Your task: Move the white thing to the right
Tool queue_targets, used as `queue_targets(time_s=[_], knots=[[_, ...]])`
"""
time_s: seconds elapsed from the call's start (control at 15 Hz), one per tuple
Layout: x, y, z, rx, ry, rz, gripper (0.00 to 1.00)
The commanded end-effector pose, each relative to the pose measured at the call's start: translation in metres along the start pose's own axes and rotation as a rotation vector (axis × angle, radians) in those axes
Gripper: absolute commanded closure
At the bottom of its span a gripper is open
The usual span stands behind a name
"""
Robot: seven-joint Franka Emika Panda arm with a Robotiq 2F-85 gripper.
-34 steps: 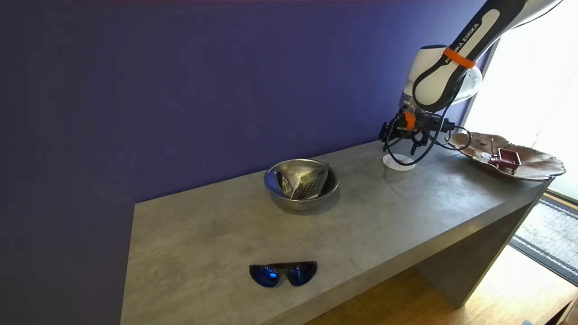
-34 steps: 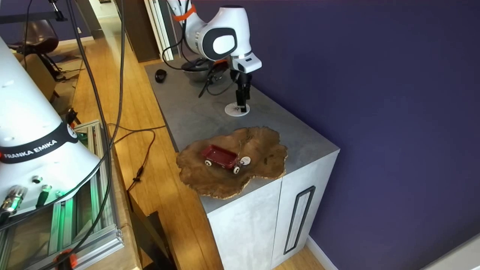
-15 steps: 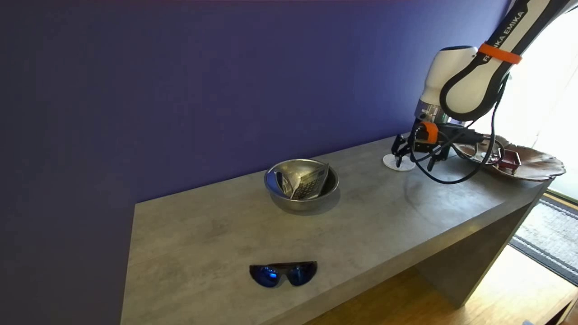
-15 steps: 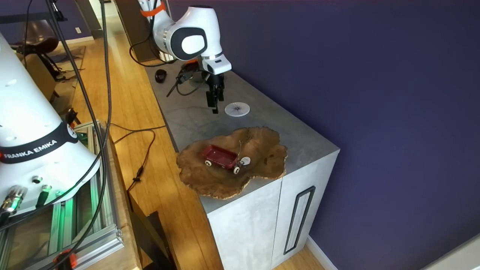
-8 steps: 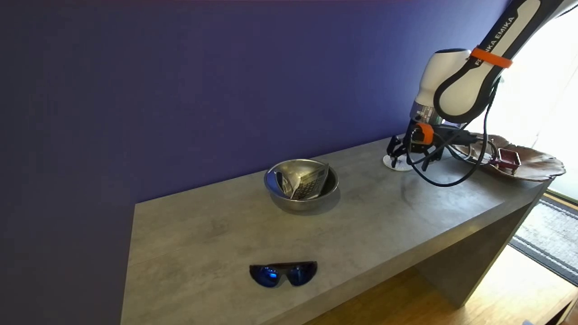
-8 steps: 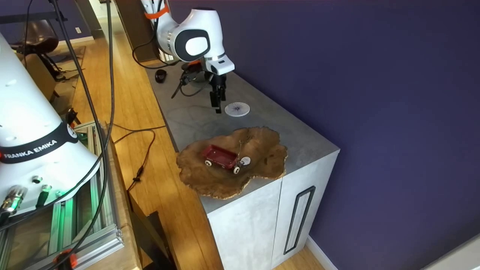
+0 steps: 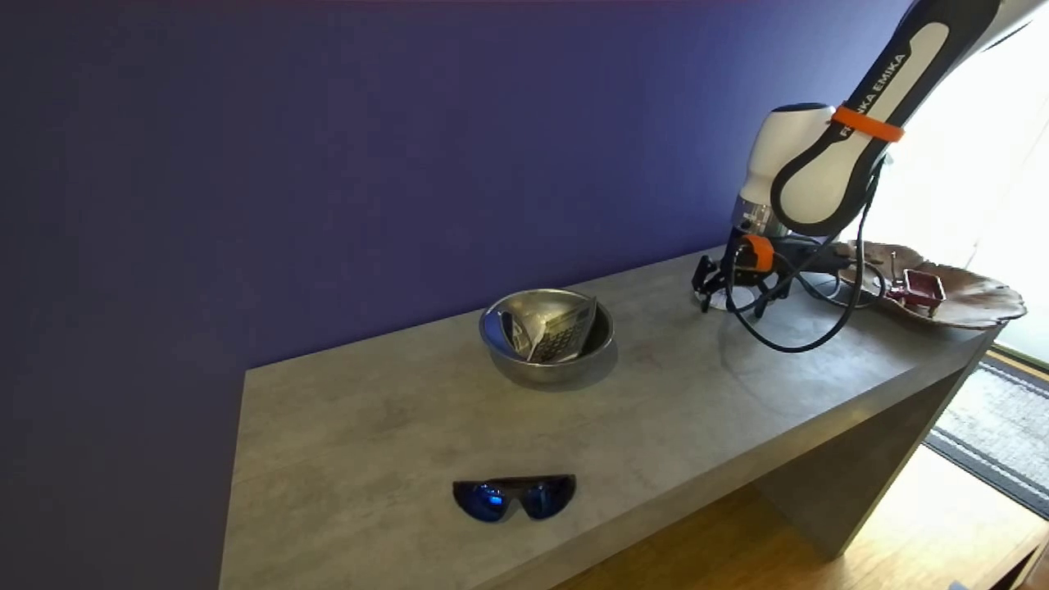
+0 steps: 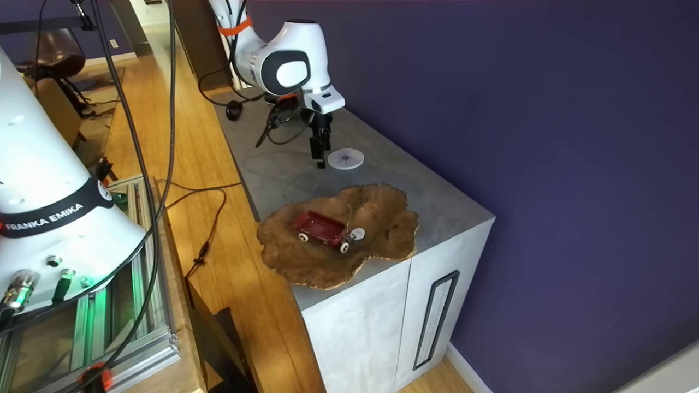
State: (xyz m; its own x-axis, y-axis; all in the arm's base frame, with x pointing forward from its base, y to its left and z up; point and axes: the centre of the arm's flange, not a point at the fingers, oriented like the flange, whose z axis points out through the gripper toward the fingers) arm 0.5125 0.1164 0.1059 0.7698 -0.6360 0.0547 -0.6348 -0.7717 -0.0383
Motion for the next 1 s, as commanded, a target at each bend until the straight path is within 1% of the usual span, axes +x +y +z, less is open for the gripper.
queue_targets(time_s=[0.0,0.27,0.53,0.93], knots=[[0.011,-0.006,0.005,-0.011,0.014,-0.006,0.00],[0.034,-0.004,0.005,-0.041,0.032,0.024,0.00],[0.066,0.000,0.016,-0.082,0.025,0.063,0.00],[0.104,-0.004,0.012,-0.086,0.024,0.115,0.00]])
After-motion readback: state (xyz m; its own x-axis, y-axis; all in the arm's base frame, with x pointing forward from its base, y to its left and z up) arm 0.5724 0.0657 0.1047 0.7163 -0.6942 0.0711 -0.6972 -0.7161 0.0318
